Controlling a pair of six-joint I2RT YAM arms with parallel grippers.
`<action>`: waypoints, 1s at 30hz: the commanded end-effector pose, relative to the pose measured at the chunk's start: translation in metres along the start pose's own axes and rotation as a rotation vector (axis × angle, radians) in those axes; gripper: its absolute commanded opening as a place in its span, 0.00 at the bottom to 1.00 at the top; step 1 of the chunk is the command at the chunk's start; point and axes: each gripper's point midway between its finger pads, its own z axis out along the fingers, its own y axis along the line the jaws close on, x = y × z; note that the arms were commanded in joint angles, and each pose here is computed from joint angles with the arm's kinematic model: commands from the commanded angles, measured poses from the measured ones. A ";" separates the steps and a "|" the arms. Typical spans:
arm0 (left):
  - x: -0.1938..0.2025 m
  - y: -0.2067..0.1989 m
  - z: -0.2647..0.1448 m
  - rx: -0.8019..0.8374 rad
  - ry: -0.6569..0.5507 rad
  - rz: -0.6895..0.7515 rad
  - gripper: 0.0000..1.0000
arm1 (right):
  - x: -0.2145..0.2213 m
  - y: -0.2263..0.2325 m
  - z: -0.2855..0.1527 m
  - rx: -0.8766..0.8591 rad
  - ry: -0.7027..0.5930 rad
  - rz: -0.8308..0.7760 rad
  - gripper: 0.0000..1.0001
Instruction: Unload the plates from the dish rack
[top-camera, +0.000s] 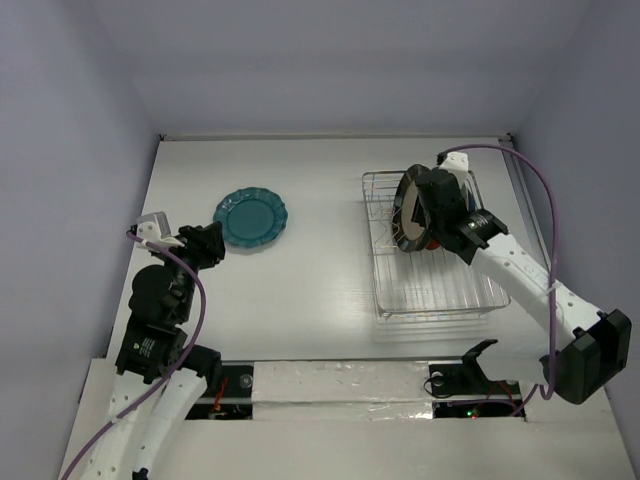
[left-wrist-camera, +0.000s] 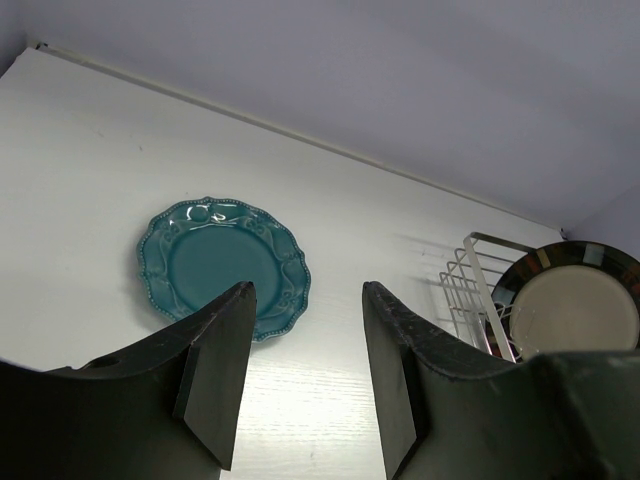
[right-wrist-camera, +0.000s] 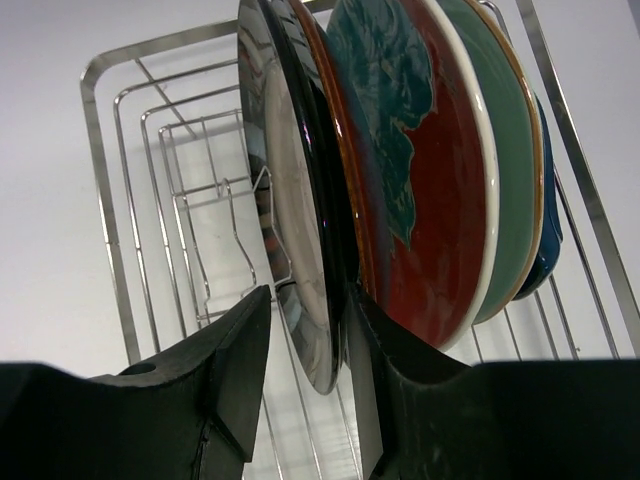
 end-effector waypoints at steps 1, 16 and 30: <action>-0.003 -0.001 0.003 0.008 -0.024 -0.008 0.44 | -0.005 0.003 0.009 0.007 -0.025 -0.001 0.42; -0.004 -0.002 0.002 0.009 -0.027 -0.008 0.44 | 0.004 0.003 0.053 0.155 0.019 -0.129 0.37; -0.006 -0.002 0.001 0.013 -0.035 -0.012 0.44 | -0.099 -0.005 -0.010 0.099 -0.217 -0.045 0.00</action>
